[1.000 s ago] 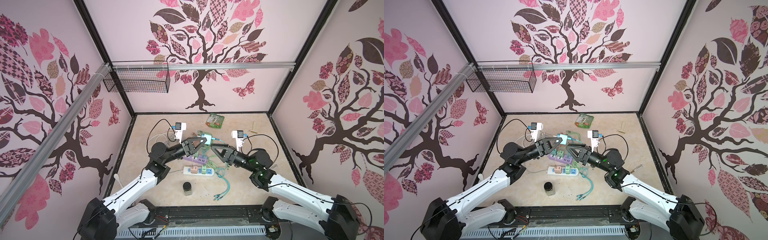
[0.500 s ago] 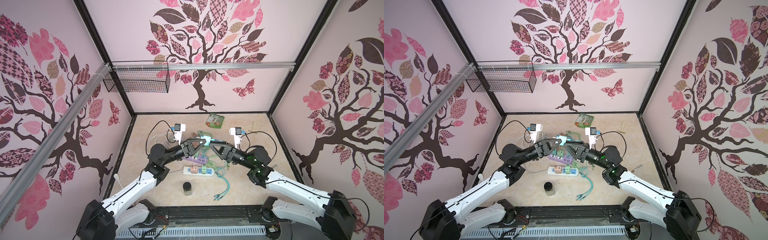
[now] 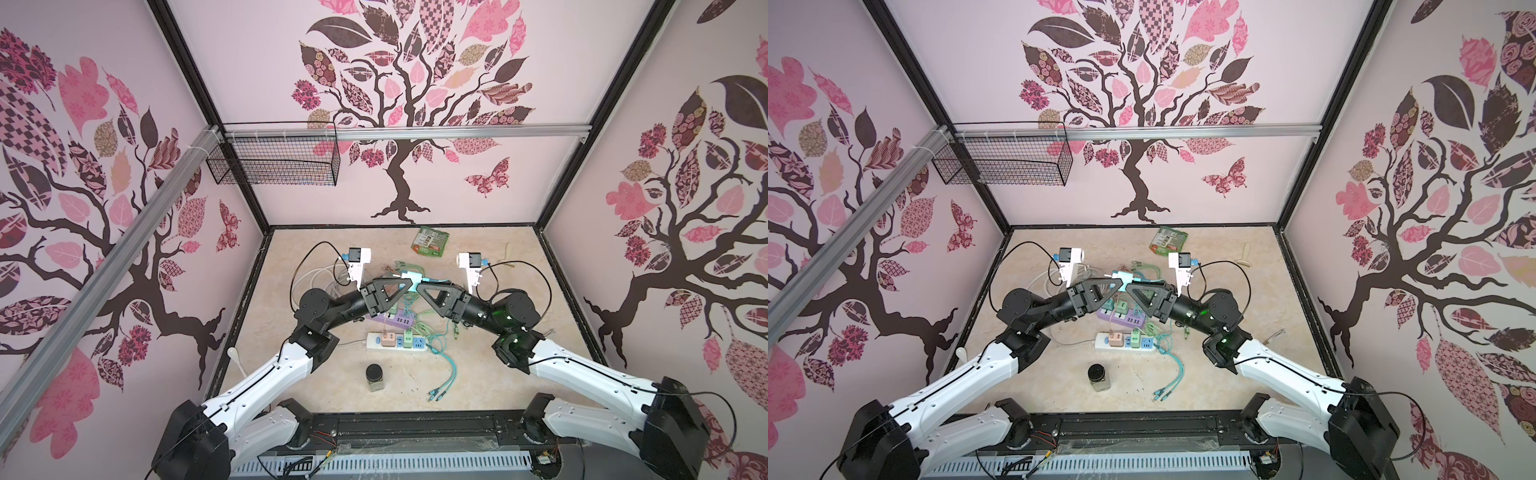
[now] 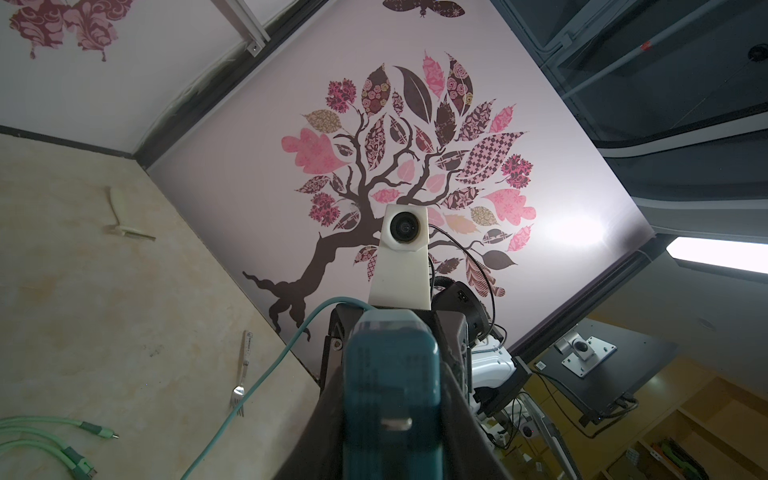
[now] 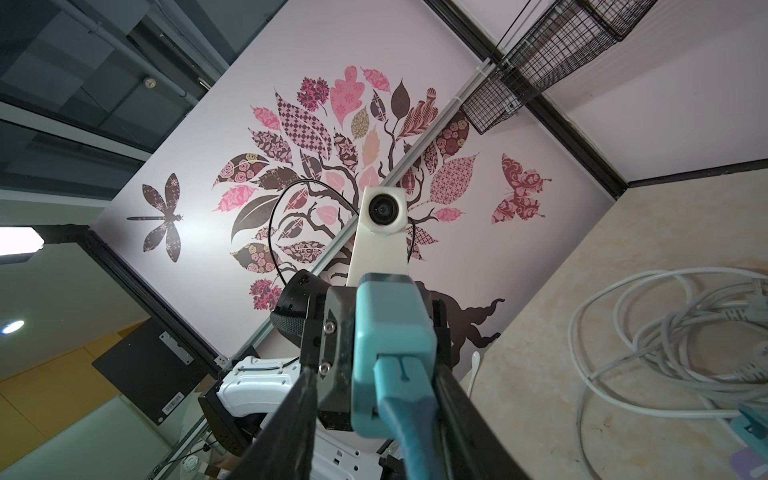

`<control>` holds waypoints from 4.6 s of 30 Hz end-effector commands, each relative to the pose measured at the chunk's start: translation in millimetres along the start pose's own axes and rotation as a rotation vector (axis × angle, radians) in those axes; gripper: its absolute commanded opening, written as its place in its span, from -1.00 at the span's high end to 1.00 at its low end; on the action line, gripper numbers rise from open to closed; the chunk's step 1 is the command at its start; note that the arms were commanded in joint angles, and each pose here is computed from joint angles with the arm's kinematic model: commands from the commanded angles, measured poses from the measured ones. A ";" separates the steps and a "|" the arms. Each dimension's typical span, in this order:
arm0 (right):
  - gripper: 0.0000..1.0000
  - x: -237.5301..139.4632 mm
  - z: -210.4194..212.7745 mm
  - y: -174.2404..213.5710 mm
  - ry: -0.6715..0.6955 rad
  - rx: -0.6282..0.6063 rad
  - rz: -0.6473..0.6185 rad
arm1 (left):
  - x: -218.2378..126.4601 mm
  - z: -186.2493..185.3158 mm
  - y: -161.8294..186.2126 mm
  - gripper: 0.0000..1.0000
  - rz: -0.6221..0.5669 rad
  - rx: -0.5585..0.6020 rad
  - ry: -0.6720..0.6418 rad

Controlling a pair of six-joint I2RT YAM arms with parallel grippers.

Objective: Insert the plug

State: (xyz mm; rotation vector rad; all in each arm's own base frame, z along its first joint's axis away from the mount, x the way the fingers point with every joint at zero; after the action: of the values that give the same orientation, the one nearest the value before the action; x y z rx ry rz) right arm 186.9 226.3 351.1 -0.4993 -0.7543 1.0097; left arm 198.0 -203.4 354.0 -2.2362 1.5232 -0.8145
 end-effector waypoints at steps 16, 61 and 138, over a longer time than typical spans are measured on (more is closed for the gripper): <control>0.15 10.9 14.4 -18.0 -0.067 -0.031 -0.036 | -1.1 -5.0 10.1 1.00 0.065 0.027 0.042; 0.65 -25.8 2.7 -6.5 0.390 -0.233 0.292 | -60.0 34.3 40.2 -0.16 0.103 0.076 -0.491; 0.73 -61.1 -67.2 60.2 0.506 -0.301 0.928 | -135.6 161.7 92.3 0.16 0.141 -0.222 -1.092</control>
State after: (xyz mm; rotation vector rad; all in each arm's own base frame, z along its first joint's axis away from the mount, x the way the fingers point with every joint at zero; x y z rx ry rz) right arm 193.2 197.9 242.4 -1.3619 -0.1577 1.5064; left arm 188.8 -123.6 140.0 -2.0613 1.1892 0.6233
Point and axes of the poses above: each gripper's point midway between its finger pads, its own x axis out along the fingers, its own z axis along the line the jaws close on, y = z × x, the point moved 8 cm from there along -x, back along the fingers, and after that the axes turned 4 degrees about -x, right-handed, at the moved point
